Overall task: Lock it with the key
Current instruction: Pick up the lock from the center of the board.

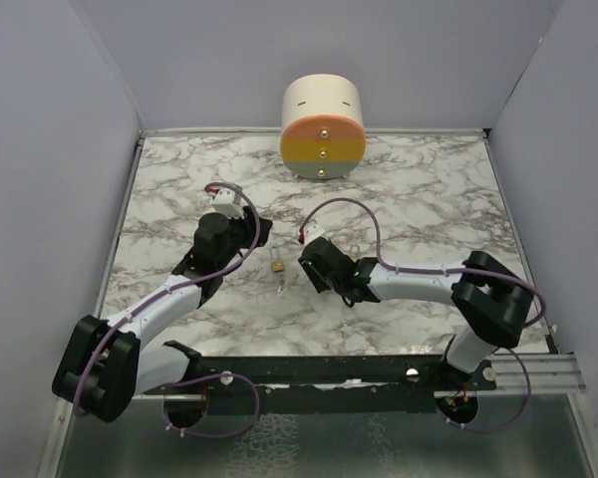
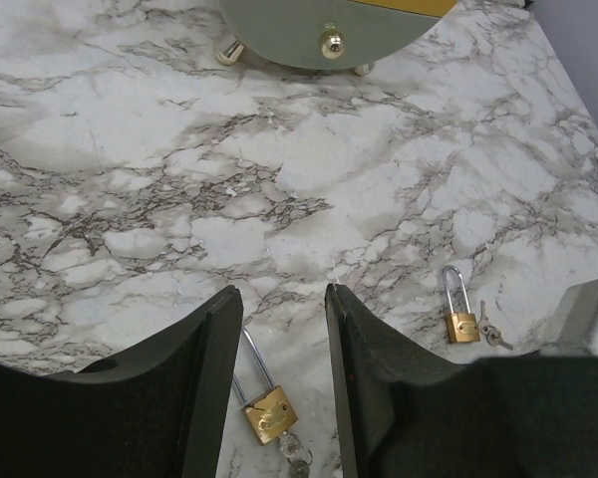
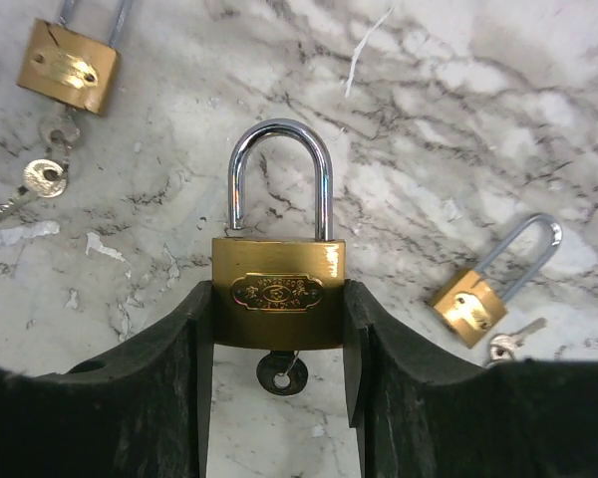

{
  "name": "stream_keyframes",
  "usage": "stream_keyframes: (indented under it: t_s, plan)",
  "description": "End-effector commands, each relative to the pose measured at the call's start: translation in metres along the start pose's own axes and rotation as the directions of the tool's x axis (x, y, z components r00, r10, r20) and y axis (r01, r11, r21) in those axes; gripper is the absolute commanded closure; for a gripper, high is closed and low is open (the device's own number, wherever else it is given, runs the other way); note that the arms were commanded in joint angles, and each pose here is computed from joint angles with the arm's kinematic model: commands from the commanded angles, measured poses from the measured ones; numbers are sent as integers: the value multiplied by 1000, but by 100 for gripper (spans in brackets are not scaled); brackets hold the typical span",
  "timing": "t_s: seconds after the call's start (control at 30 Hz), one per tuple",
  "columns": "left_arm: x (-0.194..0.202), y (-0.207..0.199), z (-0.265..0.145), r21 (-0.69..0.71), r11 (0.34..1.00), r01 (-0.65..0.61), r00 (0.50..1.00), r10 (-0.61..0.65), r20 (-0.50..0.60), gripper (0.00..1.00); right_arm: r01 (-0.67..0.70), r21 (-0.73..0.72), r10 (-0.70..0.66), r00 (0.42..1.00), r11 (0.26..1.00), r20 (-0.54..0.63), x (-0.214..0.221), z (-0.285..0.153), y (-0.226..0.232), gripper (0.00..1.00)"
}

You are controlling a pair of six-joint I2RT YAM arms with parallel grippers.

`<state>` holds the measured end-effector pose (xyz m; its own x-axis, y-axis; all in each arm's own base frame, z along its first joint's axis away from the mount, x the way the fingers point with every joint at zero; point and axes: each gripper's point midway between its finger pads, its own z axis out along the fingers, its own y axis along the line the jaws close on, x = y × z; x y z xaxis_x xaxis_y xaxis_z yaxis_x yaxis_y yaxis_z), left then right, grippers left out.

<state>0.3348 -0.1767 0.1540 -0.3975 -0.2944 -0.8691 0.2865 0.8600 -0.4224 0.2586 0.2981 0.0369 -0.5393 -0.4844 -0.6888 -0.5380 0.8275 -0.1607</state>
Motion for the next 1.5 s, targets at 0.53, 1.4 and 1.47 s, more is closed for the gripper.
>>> stream_keyframes:
  t_s: [0.53, 1.4, 1.47]
  plan:
    - [-54, -14, -30, 8, 998, -68, 990, 67, 127, 56, 181, -192, 114, 370, 965, 922, -154, -206, -17, 99]
    - [-115, -130, -94, 490, 846, -209, 969, 113, 218, 55, 154, -245, 249, -11, 957, 968, -134, -263, -43, 99]
    - [-115, -138, -99, 528, 821, -216, 969, 114, 219, 55, 171, -240, 243, 2, 956, 970, -135, -257, -40, 99]
